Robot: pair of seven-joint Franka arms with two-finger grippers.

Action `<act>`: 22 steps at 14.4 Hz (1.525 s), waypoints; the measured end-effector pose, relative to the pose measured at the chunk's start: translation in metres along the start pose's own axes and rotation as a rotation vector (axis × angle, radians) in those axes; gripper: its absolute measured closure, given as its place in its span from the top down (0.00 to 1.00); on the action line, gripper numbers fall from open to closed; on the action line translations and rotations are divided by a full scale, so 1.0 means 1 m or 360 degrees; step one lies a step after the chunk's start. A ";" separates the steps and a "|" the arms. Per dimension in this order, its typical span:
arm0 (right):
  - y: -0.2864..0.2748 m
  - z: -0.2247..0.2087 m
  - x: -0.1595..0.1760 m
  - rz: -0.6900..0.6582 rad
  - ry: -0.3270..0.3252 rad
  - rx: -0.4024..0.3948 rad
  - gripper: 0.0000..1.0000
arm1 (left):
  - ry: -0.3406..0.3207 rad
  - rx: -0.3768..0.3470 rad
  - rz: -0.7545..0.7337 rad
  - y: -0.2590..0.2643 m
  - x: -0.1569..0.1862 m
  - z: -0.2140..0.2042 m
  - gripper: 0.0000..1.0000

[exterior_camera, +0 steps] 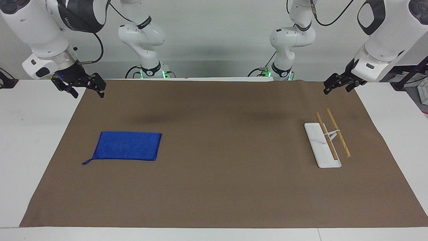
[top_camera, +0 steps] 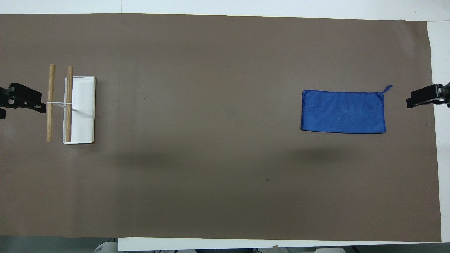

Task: Right arm passes towel to left arm to hang
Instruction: 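Reach the right gripper to the blue towel and grasp its edge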

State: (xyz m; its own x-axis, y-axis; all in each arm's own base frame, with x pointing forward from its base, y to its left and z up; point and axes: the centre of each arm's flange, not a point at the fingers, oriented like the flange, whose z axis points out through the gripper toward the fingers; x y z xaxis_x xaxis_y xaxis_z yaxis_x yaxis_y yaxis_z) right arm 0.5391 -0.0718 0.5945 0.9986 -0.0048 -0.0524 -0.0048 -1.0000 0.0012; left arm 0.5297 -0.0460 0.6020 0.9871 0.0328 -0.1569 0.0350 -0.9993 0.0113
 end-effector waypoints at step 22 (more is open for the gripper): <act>0.001 0.297 0.035 -0.0116 0.0183 -0.0020 1.00 | 0.0000 0.0000 0.0000 0.000 0.000 0.000 1.00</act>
State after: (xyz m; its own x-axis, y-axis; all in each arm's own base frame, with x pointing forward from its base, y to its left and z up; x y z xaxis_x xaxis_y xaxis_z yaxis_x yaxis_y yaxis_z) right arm 0.5589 -0.0736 0.2960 0.9957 0.0687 0.0620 0.0680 -0.9976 0.0139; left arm 0.5297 -0.0460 0.6019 0.9871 0.0328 -0.1569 0.0350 -0.9993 0.0113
